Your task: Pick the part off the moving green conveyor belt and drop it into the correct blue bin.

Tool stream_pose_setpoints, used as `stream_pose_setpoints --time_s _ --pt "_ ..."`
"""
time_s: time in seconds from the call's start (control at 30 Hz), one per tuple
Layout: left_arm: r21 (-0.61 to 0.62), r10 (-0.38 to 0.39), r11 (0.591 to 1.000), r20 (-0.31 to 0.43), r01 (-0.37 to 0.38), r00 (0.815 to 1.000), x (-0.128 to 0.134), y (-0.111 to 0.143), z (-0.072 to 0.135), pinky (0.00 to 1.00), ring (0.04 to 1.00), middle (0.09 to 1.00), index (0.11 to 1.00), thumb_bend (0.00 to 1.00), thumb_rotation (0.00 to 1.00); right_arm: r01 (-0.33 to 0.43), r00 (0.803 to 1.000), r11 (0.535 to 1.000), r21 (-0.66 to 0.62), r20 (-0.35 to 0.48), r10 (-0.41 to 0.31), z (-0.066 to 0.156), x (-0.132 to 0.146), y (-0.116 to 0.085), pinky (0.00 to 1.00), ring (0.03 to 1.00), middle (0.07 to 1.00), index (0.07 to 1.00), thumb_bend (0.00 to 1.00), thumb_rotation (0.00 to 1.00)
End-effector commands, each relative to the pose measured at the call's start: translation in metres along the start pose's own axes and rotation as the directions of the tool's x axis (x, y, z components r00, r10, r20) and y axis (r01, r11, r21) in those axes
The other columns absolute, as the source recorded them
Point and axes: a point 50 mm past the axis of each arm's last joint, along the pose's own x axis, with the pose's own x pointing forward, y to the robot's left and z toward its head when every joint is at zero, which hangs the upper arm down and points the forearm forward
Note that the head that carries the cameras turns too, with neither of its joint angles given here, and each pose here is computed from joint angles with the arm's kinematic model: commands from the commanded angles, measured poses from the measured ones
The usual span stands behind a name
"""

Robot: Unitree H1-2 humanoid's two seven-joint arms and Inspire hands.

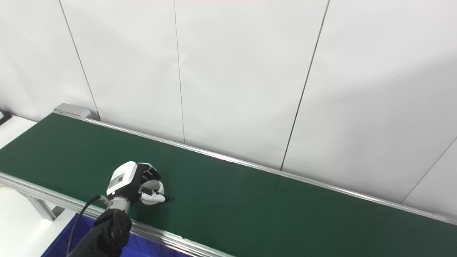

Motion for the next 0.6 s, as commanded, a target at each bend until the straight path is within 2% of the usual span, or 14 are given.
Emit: stream_pose_setpoints --time_s 0.0,0.1,0.27,0.43,0.57 --pt "-0.061 0.12 0.992 0.121 -0.113 0.985 -0.003 0.025 0.021 0.31 0.385 0.485 0.53 0.5 0.0 0.023 0.998 1.0 0.005 0.062 -0.023 0.015 0.004 -0.002 0.72 0.841 0.869 0.888 0.92 0.18" --pt "-0.134 0.204 0.975 0.232 -0.176 0.951 -0.026 0.04 0.034 0.33 0.395 0.489 0.523 0.5 0.0 0.029 0.996 1.0 0.005 0.08 -0.029 0.019 0.003 -0.002 0.71 0.829 0.864 0.883 0.91 0.13" --pt "-0.204 0.273 0.955 0.325 -0.215 0.905 -0.064 0.06 0.044 0.25 0.362 0.454 0.537 0.49 0.0 0.03 0.995 0.999 0.025 0.095 -0.032 0.027 -0.001 -0.001 0.71 0.814 0.855 0.88 0.93 0.12" --pt "-0.222 0.271 0.955 0.376 -0.197 0.886 -0.092 0.067 0.04 0.26 0.363 0.454 0.537 0.49 0.0 0.032 0.995 0.999 0.027 0.098 -0.034 0.035 -0.004 0.0 0.72 0.816 0.858 0.873 0.95 0.11" --pt "-0.24 0.243 0.958 0.399 -0.155 0.884 -0.108 0.066 0.028 0.3 0.383 0.454 0.533 0.5 0.0 0.033 0.994 0.999 0.025 0.102 -0.036 0.042 -0.007 0.001 0.73 0.817 0.856 0.869 0.97 0.14"
